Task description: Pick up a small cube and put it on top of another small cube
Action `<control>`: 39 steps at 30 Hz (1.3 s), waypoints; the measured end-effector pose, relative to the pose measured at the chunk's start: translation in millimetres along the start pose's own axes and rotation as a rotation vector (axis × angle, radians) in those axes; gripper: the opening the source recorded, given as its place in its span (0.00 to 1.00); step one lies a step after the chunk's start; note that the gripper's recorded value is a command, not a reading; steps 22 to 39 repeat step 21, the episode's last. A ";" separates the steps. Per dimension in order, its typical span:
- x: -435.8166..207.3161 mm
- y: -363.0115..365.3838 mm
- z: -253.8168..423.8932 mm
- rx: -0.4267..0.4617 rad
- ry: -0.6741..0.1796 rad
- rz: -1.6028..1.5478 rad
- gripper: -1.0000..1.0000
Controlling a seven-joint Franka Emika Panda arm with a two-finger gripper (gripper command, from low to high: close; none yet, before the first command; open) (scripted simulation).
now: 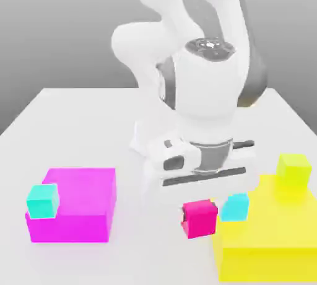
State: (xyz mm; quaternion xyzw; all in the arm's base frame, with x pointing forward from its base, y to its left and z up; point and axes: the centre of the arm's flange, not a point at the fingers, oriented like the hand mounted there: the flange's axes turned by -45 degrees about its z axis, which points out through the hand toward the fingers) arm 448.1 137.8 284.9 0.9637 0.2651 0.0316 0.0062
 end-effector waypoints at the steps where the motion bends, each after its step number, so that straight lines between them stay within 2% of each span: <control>1: 5.9 -18.7 -11.9 -0.003 0.008 -0.086 0.00; 4: 13.5 -62.2 -43.8 -0.010 0.024 -0.309 0.00; 13: -36.3 -203.5 -63.7 0.054 -0.039 -0.899 0.00; 18: -45.9 -219.7 -13.2 0.056 -0.040 -0.979 0.00; 19: -46.9 -220.1 -6.4 0.056 -0.040 -0.981 1.00; 39: -46.9 -220.1 -6.4 0.056 -0.040 -0.981 1.00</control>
